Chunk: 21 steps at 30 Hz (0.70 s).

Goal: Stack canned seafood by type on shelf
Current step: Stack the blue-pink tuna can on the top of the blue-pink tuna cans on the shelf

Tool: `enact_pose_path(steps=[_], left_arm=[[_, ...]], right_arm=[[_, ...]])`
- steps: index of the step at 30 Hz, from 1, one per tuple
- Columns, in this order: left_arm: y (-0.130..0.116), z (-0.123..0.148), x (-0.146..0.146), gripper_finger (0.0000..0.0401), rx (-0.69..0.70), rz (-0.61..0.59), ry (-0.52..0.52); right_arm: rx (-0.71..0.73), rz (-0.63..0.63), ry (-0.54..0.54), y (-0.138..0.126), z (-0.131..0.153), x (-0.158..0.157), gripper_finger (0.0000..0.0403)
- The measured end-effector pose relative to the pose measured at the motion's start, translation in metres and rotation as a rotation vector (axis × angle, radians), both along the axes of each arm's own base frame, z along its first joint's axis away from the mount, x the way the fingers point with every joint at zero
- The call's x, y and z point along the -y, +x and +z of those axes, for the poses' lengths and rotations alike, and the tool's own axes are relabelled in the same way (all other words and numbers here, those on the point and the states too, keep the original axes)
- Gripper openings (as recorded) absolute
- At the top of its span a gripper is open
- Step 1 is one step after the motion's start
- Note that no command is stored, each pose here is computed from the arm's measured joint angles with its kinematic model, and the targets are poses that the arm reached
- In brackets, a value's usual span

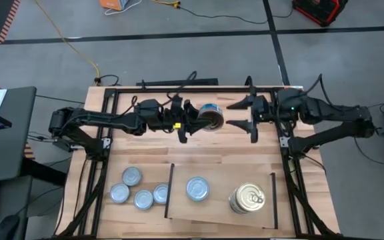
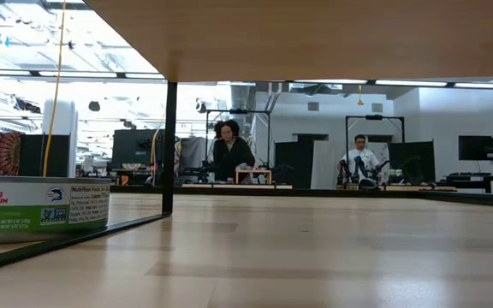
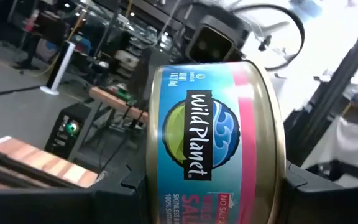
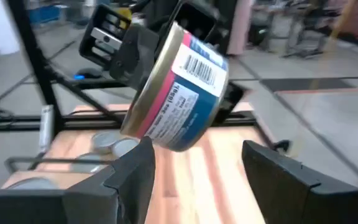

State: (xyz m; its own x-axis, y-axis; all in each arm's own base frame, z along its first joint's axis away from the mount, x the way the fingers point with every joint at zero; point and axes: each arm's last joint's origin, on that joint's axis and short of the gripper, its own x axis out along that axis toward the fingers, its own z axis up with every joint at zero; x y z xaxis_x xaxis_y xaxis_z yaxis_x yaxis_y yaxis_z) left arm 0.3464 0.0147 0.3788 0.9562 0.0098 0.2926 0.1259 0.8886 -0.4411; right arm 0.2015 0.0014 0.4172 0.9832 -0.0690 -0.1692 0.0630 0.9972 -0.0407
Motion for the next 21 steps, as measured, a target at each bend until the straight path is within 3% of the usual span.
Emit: enact_pose_path(steps=[3, 7, 14, 17, 21], left_arm=[[0.0062, 0.001, 0.0043, 0.0177, -0.01, -0.006, 0.047], [0.0089, 0.0051, 0.0049, 0.0177, -0.004, 0.012, 0.116], [0.0093, 0.004, 0.0004, 0.0177, -0.016, 0.063, 0.209], [0.0099, 0.0015, -0.0017, 0.0177, -0.047, 0.103, 0.24], [0.01, 0.001, -0.0026, 0.0177, -0.052, 0.117, 0.255]], right_arm=[[0.004, 0.062, 0.012, 0.0001, 0.0004, -0.0016, 0.0266], [0.002, 0.068, 0.07, -0.0007, 0.0003, -0.0021, 0.0266], [-0.014, 0.086, 0.078, -0.0004, -0.0014, -0.0037, 0.0269], [-0.01, 0.082, 0.076, -0.0003, -0.001, -0.0033, 0.0289], [0.014, 0.082, 0.055, 0.0001, 0.0013, -0.0026, 0.0352]])
